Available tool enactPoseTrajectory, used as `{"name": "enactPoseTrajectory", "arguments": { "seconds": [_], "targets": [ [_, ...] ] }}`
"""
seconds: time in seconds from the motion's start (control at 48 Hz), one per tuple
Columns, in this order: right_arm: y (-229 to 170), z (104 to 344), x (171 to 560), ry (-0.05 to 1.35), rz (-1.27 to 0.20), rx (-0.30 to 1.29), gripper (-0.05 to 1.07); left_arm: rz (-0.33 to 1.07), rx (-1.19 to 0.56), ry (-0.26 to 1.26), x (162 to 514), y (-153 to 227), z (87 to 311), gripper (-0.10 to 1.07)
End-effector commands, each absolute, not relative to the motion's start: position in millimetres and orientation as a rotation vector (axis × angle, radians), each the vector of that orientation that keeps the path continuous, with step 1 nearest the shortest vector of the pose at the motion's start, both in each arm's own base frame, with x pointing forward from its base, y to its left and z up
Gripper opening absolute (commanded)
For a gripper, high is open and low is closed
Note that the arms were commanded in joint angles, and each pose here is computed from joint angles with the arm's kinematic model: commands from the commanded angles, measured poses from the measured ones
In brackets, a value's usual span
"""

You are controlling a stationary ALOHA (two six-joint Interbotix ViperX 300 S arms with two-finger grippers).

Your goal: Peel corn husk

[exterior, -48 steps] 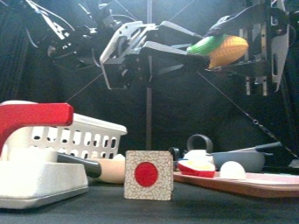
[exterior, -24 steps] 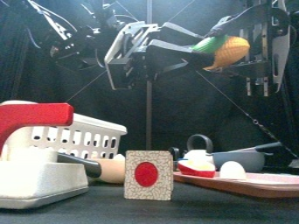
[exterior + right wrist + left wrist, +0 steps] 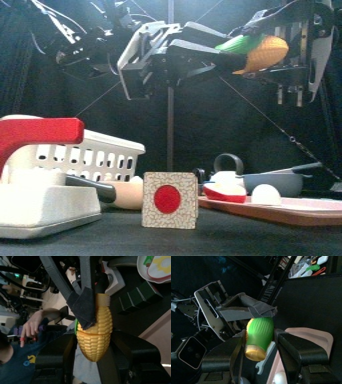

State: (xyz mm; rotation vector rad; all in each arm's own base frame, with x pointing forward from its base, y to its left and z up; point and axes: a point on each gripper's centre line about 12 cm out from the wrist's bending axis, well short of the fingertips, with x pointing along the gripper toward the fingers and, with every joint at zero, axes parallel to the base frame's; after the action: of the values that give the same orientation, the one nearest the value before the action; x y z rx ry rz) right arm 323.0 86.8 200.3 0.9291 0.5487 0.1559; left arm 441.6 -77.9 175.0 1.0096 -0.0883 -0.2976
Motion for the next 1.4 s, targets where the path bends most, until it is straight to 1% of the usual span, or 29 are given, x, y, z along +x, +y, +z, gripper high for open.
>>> {"name": "enactPoseTrajectory", "arguments": {
  "seconds": [0.0,0.146,0.333,0.521,0.625,0.812,0.917,1.042,1.25,1.312,1.375],
  "targets": [
    [86,217,329,0.508,0.163,0.925,0.93,-0.268,1.001,-0.114,443,-75,188,0.76],
    [81,219,328,0.502,0.136,0.939,1.01,-0.271,0.999,-0.11,442,-75,187,0.76],
    [75,227,319,0.484,0.108,0.962,1.01,-0.249,0.958,-0.088,438,-73,186,0.76],
    [62,228,303,0.491,0.031,0.928,1.01,-0.164,0.86,-0.053,430,-67,197,0.76],
    [54,229,295,0.502,-0.012,0.881,1.01,-0.132,0.794,-0.012,427,-64,203,0.76],
    [46,231,287,0.514,-0.07,0.808,1.01,-0.126,0.651,0.127,427,-59,201,0.76],
    [42,236,286,0.505,-0.078,0.729,1.01,-0.137,0.536,0.244,428,-57,200,0.76],
    [38,233,284,0.512,-0.074,0.597,1.01,-0.164,0.464,0.339,431,-59,198,0.76],
    [36,235,286,0.498,-0.046,0.398,1.01,-0.151,0.315,0.407,435,-60,203,0.76],
    [35,233,287,0.501,-0.038,0.333,1.01,-0.129,0.25,0.416,435,-58,204,0.76],
    [34,231,288,0.508,-0.041,0.304,1.01,-0.097,0.189,0.43,435,-51,202,0.75]
  ]
}}
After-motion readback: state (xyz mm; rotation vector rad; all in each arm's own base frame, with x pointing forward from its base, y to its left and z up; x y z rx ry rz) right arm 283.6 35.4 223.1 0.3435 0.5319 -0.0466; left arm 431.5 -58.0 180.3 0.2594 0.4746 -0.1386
